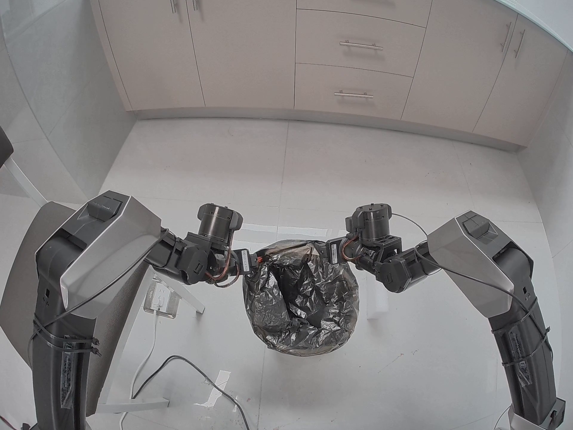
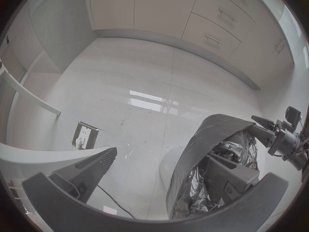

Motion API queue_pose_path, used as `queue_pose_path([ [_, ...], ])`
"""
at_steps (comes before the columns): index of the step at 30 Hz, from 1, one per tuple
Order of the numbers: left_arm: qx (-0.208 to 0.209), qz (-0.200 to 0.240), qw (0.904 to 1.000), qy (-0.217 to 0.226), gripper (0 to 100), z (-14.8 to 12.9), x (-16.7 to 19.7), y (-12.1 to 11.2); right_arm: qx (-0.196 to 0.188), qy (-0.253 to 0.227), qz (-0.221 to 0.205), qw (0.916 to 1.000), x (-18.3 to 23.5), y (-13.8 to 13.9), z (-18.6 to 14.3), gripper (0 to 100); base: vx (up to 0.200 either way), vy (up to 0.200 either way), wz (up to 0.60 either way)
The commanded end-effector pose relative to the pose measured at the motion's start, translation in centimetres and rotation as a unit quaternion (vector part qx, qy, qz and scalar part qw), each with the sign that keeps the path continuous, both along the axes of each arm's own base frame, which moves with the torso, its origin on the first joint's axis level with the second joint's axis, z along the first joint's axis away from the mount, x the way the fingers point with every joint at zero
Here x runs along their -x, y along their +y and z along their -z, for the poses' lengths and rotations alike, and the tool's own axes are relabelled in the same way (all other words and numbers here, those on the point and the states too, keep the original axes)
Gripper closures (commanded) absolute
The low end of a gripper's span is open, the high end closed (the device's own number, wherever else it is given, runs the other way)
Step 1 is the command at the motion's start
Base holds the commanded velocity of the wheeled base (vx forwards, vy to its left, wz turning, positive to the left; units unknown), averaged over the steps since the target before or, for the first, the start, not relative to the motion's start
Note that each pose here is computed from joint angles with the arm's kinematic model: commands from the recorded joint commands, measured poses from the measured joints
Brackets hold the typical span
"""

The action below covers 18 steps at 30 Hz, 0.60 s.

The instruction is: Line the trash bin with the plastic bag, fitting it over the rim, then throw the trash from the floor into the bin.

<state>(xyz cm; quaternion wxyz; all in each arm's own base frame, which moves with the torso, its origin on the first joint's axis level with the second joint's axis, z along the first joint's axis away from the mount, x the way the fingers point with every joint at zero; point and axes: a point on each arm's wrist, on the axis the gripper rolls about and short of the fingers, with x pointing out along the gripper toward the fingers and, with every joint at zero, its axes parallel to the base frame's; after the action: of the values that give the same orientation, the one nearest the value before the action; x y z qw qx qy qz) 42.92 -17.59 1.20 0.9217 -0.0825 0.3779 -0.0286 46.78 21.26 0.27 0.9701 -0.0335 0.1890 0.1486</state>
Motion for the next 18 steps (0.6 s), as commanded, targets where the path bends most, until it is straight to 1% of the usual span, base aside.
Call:
queue_pose_path([
  [1, -0.002, 0.000, 1.0000, 0.008, 0, 0.7, 0.0, 0.0, 0.004, 0.008, 0.002, 1.0000, -0.3, -0.2, 1.3, 0, 0.000, 0.000, 0.00],
  [5, -0.005, -0.002, 0.9999, 0.013, 0, 1.4, -0.2, 0.0, 0.006, 0.009, 0.003, 0.9999, -0.5, -0.1, 1.8, 0, 0.000, 0.000, 0.00],
  [13, -0.004, -0.001, 0.9999, 0.010, 0, 1.3, -0.5, 0.0, 0.006, 0.006, 0.009, 0.9999, -1.1, -0.6, 2.0, 0, 0.000, 0.000, 0.00],
  [18, -0.009, -0.007, 0.9996, 0.025, 0, 2.2, -0.8, 0.3, 0.006, 0.011, 0.013, 0.9998, -1.3, -0.9, 2.9, 0, 0.000, 0.000, 0.00],
])
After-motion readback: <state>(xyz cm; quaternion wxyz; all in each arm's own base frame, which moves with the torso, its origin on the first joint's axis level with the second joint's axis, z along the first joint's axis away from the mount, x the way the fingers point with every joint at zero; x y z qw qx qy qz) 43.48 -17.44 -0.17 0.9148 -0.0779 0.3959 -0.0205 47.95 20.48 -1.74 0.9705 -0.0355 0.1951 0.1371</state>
